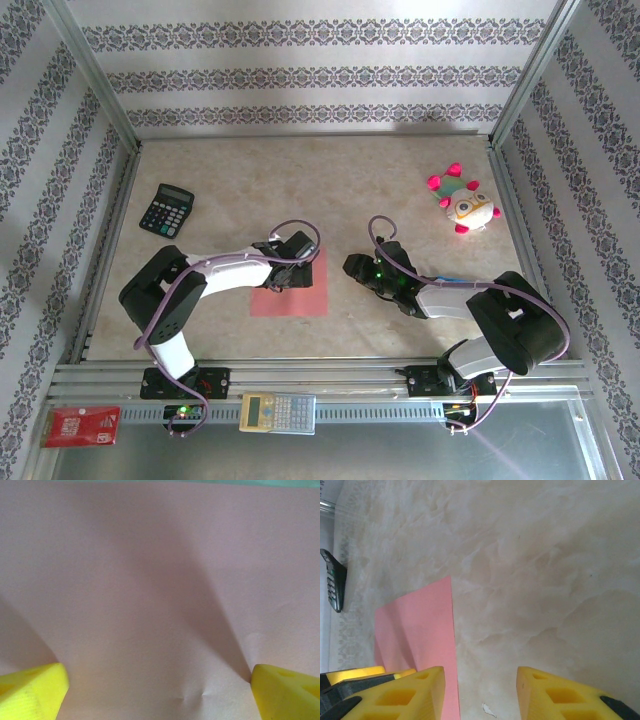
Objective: Fold a paper plane with a square sheet of paper (pick it up from the middle)
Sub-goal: First fold in half a square sheet of paper at the center of the table.
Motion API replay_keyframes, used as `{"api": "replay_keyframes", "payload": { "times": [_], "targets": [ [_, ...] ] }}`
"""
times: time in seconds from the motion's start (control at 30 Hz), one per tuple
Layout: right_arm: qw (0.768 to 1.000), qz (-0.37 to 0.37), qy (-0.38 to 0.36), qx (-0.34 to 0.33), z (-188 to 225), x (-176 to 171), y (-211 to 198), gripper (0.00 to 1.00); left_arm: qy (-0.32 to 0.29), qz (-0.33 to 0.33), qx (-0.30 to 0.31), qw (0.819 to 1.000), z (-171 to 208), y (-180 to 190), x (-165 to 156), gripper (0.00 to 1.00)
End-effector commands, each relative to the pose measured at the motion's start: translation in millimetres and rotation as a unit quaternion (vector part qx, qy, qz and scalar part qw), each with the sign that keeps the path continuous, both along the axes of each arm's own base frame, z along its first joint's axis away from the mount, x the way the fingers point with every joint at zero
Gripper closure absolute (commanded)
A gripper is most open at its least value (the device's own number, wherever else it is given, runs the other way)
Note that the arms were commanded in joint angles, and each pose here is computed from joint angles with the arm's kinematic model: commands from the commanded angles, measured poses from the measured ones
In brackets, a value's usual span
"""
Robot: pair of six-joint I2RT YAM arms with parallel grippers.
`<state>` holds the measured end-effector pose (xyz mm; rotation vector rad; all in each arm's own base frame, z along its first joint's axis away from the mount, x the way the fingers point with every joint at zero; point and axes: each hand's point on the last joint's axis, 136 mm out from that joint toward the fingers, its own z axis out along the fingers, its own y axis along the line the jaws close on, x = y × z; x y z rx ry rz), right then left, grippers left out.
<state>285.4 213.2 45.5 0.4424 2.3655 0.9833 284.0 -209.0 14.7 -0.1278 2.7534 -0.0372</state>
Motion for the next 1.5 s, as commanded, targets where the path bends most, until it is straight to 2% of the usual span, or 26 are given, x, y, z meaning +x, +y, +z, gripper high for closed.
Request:
{"api": "replay_keyframes", "payload": {
  "times": [0.0, 0.37, 0.73, 1.03, 1.13, 1.2, 1.27, 1.33, 1.47],
  "targets": [
    [1.0, 0.001, -0.005, 0.003, 1, 3, -2, 0.58, 0.051, -0.011, 0.036, 0.998, -26, 11, -23, 0.06],
    [1.0, 0.0, -0.006, 0.003, 3, 6, -3, 0.59, 0.046, -0.016, 0.019, 0.999, -24, 5, -21, 0.12],
    [1.0, -0.002, -0.001, 0.003, 1, 8, -6, 0.59, 0.029, -0.023, -0.008, 0.999, -11, -9, -11, 0.26],
    [1.0, -0.005, 0.003, 0.007, 1, 11, -8, 0.59, 0.009, -0.03, -0.041, 0.999, 2, -21, -5, 0.46],
    [1.0, -0.005, 0.003, 0.008, 1, 12, -9, 0.59, -0.018, -0.038, -0.092, 0.995, 15, -35, 0, 0.57],
    [1.0, -0.006, 0.002, 0.008, 2, 13, -11, 0.59, -0.045, -0.049, -0.151, 0.986, 30, -50, 4, 0.64],
    [1.0, -0.01, 0.0, 0.012, 5, 16, -16, 0.59, -0.076, -0.063, -0.219, 0.971, 50, -66, 7, 0.71],
    [1.0, -0.017, -0.006, 0.016, 11, 20, -24, 0.59, -0.109, -0.079, -0.298, 0.945, 78, -81, 10, 0.77],
    [0.999, -0.015, -0.031, 0.023, 36, 30, -39, 0.58, -0.138, -0.125, -0.431, 0.883, 139, -107, 3, 0.77]
  ]
}}
